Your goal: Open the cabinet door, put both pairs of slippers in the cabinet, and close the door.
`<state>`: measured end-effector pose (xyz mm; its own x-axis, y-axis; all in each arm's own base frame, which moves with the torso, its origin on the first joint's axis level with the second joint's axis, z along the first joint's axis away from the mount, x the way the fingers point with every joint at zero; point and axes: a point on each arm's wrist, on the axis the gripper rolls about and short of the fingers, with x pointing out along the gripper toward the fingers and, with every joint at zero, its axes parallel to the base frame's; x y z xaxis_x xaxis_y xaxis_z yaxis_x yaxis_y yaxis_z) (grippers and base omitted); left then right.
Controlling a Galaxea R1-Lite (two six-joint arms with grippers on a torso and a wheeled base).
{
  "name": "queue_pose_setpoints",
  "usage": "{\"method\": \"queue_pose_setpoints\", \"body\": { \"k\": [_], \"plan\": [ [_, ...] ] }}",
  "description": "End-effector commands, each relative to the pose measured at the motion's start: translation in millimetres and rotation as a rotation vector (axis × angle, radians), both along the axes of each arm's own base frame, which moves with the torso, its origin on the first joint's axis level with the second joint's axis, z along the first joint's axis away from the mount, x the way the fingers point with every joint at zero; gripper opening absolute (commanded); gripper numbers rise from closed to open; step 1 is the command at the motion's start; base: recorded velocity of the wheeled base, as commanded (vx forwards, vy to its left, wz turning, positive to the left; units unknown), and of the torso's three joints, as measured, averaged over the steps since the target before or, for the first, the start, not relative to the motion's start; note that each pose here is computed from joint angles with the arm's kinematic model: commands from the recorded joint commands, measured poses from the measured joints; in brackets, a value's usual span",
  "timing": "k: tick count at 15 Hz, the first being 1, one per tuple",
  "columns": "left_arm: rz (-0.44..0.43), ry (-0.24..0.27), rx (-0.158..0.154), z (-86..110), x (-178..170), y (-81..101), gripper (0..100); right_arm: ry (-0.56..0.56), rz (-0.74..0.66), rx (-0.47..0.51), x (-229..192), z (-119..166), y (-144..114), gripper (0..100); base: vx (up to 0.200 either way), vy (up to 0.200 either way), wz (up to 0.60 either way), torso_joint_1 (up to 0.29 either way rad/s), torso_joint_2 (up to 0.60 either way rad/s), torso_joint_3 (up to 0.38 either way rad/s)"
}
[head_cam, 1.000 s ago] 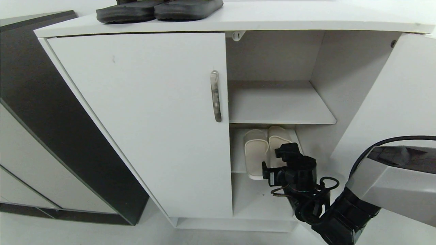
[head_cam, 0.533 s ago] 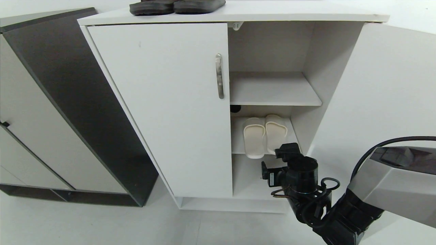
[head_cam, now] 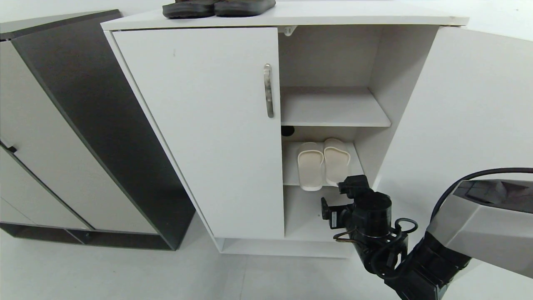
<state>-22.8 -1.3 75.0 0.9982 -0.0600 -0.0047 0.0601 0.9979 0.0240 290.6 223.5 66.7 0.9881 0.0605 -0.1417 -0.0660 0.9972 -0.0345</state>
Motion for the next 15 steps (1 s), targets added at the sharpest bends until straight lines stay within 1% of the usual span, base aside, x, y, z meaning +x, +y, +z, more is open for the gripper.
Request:
{"method": "queue_pose_setpoints", "body": {
  "k": [1,11,13,15],
  "plan": [
    [0.0,0.001,0.0,0.0,0.1,0.0,0,0.002,0.002,-0.002,-0.6,-0.8,0.5,100,0.0,0.0,0.0,0.0,0.0,0.0],
    [0.0,0.0,-0.001,0.0,0.0,0.0,0,0.003,-0.003,-0.01,-0.2,0.2,-3.5,100,0.0,0.0,0.0,0.002,0.0,0.182],
    [0.0,0.002,-0.001,0.0,0.1,0.0,0,0.004,0.045,-0.001,-5.2,5.3,-4.3,100,0.0,0.0,0.0,0.005,0.0,0.171],
    [0.0,0.002,-0.001,0.0,0.1,0.0,0,0.004,0.055,0.001,-5.3,5.8,-4.2,100,0.0,0.0,0.0,-0.001,0.0,0.033]
  ]
}}
